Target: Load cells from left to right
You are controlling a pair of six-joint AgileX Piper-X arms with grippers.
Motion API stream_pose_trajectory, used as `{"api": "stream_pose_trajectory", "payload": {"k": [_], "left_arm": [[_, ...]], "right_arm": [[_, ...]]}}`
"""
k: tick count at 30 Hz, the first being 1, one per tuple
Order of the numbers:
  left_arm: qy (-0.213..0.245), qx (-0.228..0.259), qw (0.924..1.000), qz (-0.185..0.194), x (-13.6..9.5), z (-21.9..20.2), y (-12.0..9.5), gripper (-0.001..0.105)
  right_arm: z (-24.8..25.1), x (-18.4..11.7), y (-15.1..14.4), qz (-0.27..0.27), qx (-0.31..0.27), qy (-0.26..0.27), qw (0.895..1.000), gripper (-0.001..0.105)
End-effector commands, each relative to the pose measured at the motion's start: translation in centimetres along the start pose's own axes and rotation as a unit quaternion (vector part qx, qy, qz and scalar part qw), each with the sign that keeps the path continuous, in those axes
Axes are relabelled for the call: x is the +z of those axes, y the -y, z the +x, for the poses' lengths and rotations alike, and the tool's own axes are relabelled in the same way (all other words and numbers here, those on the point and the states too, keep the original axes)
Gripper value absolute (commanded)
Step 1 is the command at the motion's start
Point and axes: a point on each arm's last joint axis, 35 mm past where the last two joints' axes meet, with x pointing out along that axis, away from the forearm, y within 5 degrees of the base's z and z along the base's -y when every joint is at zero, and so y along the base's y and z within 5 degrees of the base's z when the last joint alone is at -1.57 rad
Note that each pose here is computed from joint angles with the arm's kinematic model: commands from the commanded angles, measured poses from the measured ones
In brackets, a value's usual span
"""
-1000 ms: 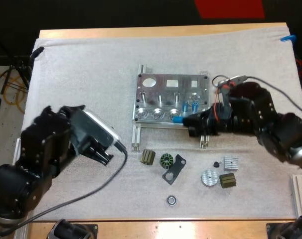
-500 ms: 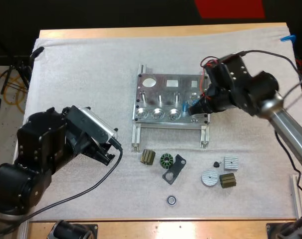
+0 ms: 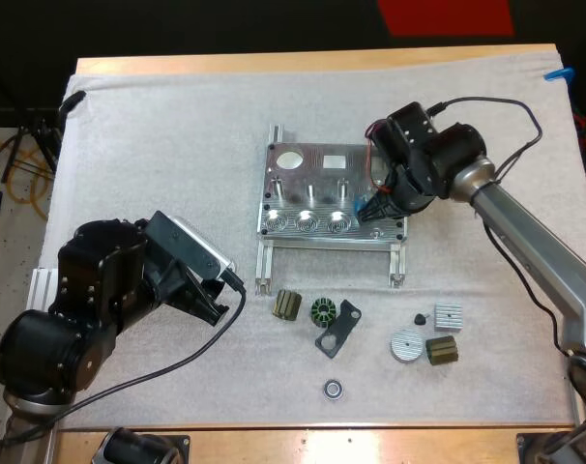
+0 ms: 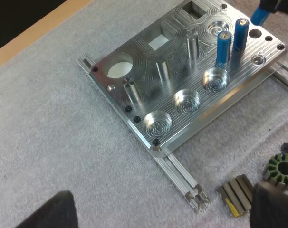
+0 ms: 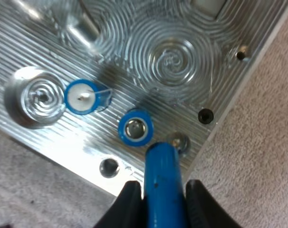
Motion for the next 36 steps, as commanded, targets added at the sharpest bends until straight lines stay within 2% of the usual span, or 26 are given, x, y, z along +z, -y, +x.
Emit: {"api": "stream_pose_trajectory", "payload": {"k": [1, 15, 27, 36], "left_arm": [[0.007, -0.004, 0.9999, -0.007, 0.1, -0.2, 0.1, 0.072], [0.007, -0.004, 0.9999, -0.007, 0.1, -0.2, 0.1, 0.072], [0.007, -0.004, 0.9999, -0.007, 0.1, -0.2, 0.1, 0.072], [0.007, -0.004, 0.9999, -0.007, 0.1, -0.2, 0.1, 0.072]], "right_arm": [[-0.1, 0.1, 0.2, -0.006, -0.009, -0.004, 1.000, 0.000], [2.8, 0.2, 0.1, -0.021, -0.018, -0.041, 0.999, 0.000], [3.1, 0.4, 0.3, -0.020, -0.023, -0.032, 0.999, 0.000], [4.2, -0.3, 0.8, -0.015, -0.015, -0.067, 0.998, 0.000]]}}
